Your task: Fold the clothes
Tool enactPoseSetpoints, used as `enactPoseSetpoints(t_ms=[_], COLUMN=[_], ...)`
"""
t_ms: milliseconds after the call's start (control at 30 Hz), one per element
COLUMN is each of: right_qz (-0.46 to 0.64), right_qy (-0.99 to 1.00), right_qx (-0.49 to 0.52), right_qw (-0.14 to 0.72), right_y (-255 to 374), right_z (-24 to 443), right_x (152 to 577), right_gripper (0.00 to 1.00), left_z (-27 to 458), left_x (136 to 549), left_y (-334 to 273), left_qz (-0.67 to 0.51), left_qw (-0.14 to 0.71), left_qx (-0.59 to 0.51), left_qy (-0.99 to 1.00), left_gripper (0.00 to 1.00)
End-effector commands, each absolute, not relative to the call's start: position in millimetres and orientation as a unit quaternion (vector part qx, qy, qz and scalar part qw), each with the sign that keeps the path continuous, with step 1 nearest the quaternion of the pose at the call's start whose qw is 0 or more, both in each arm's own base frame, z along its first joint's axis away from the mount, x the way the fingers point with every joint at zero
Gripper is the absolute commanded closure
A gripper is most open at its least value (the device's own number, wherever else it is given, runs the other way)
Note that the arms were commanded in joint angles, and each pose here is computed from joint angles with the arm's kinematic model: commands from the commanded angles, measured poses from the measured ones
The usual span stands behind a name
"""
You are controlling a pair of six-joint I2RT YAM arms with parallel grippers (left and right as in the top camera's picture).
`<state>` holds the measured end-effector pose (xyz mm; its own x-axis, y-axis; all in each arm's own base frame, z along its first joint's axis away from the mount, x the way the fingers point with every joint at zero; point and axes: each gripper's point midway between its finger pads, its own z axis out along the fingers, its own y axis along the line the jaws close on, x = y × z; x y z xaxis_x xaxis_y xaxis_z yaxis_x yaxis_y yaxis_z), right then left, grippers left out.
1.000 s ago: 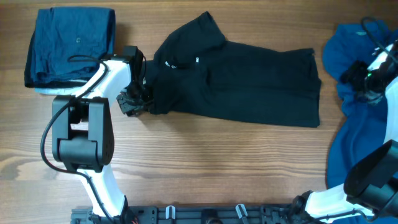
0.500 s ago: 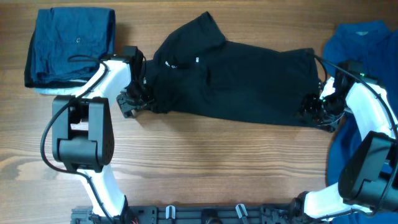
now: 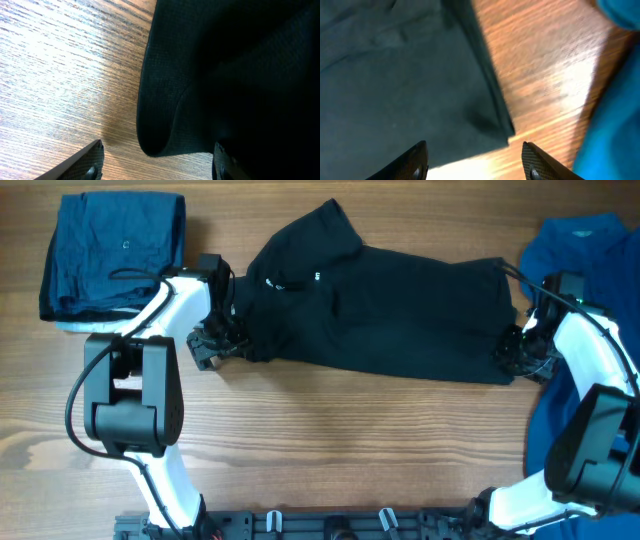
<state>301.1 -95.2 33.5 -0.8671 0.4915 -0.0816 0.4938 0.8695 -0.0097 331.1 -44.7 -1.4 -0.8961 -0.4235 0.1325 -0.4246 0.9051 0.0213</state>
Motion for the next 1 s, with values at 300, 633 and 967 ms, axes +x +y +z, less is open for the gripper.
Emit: enactPoseSetpoints(t_ms=[300, 633, 967], right_qz=[-0.033, -0.034, -0.034], right_qy=[0.965, 0.964, 0.961], right_qx=[0.260, 0.263, 0.274], right_qw=[-0.007, 0.001, 0.003], right_y=[-96.0, -97.4, -97.6], right_z=[-10.0, -10.0, -10.0], right_x=[283.2, 287.0, 287.8], right_gripper=[0.90, 0.94, 0.91], left_z=[-8.1, -8.9, -10.4], left_x=[326.9, 332.5, 347.9], left_y=[-43.5, -18.0, -21.5], left_qz=[0.001, -0.024, 0.021], left_qw=[0.074, 0.058, 0.039], left_qx=[0.220, 0.241, 0.257], left_qy=[-0.973, -0.969, -0.965], left_gripper=[0.30, 0.34, 0.75])
